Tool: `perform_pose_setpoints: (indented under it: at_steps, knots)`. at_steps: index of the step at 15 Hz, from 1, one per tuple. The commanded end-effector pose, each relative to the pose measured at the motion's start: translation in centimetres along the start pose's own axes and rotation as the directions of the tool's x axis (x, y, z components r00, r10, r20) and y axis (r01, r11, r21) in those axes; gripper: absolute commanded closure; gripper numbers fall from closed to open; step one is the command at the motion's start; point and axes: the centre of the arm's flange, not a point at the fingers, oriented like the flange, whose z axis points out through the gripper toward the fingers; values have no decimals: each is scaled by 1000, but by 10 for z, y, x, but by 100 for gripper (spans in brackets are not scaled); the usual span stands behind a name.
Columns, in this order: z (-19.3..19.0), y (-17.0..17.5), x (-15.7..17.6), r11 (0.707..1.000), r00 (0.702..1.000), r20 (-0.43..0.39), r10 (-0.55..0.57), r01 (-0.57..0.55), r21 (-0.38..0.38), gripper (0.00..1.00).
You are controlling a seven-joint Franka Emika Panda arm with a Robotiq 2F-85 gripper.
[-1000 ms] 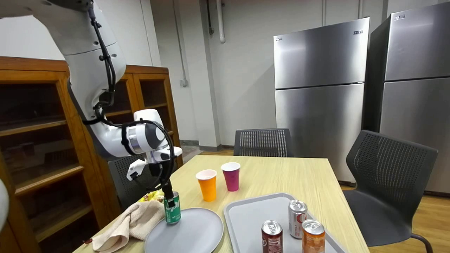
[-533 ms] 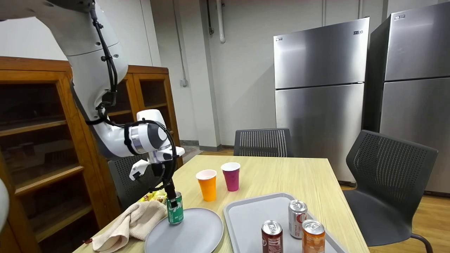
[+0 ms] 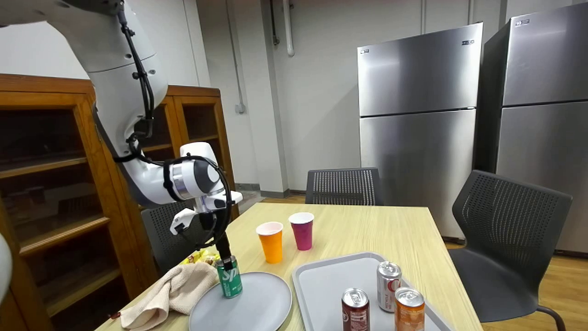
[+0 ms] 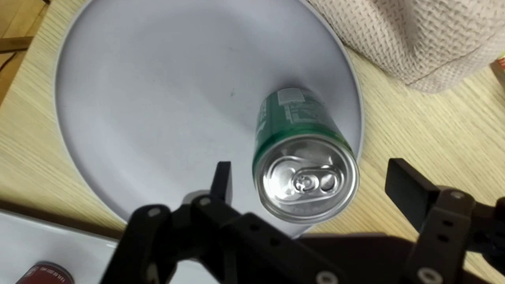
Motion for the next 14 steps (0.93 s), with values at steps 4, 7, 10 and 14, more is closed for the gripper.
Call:
perform_pose_setpoints:
  at_steps: [4,7,10,14]
  knots:
    - [-46,18,2,997,997,-41,-72,73,12,0]
    - [-63,37,4,991,991,-51,-127,128,27,0]
    - [-76,61,8,986,984,-67,-163,166,30,0]
    - [-80,97,19,984,982,-72,-175,177,22,0]
